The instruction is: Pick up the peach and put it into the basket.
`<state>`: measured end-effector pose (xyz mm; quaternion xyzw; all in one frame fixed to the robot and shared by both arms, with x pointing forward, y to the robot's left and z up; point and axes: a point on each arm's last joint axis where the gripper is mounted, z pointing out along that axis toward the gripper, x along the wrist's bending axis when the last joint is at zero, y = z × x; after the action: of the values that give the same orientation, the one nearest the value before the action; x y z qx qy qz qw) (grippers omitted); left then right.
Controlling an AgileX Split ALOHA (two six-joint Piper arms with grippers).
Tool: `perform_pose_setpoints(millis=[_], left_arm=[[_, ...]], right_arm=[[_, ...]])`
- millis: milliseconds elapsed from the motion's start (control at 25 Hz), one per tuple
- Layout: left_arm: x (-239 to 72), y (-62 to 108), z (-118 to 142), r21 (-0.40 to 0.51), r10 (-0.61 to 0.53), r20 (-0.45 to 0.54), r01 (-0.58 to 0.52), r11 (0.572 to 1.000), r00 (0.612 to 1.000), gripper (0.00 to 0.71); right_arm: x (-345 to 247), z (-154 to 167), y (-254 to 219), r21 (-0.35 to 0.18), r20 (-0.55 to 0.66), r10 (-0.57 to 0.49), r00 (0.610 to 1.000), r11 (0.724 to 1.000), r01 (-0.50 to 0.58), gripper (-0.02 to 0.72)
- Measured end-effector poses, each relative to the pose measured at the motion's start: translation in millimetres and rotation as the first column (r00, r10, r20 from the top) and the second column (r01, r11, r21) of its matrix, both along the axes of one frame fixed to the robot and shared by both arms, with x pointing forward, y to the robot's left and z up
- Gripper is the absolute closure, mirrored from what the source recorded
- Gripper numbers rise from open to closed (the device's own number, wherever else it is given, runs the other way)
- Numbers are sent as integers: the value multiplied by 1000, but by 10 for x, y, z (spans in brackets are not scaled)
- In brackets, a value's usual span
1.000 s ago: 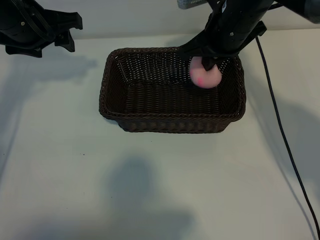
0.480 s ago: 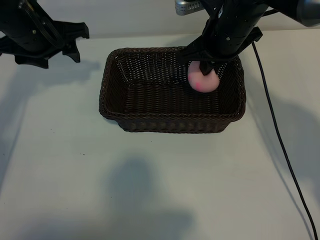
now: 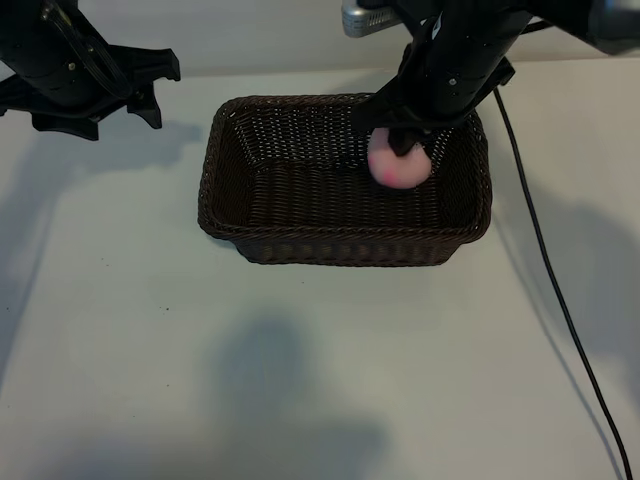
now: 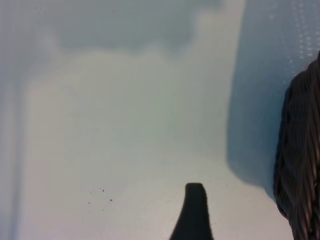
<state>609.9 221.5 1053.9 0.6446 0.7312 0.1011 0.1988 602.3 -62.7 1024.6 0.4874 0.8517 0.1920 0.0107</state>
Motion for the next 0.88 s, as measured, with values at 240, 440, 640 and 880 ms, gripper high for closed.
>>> perform_pose_setpoints(millis=[240, 440, 640, 880], left_arm=[[0, 0, 0, 0, 0, 0, 0, 1000, 1000, 127], [0, 0, 0, 1, -1, 0, 1, 1000, 1000, 127], [-1, 0, -1, 1, -1, -1, 1, 1000, 1000, 127], [-1, 1, -1, 2, -1, -1, 1, 1000, 1000, 127]], right_arm=[[2, -56, 12, -2, -24, 0, 1000, 1000, 0, 257], [-10, -55, 7, -7, -36, 3, 999, 1000, -3, 194], [2, -49, -65, -40, -43, -12, 999, 999, 10, 189], [137, 87, -456, -68, -26, -103, 994, 993, 101, 189]])
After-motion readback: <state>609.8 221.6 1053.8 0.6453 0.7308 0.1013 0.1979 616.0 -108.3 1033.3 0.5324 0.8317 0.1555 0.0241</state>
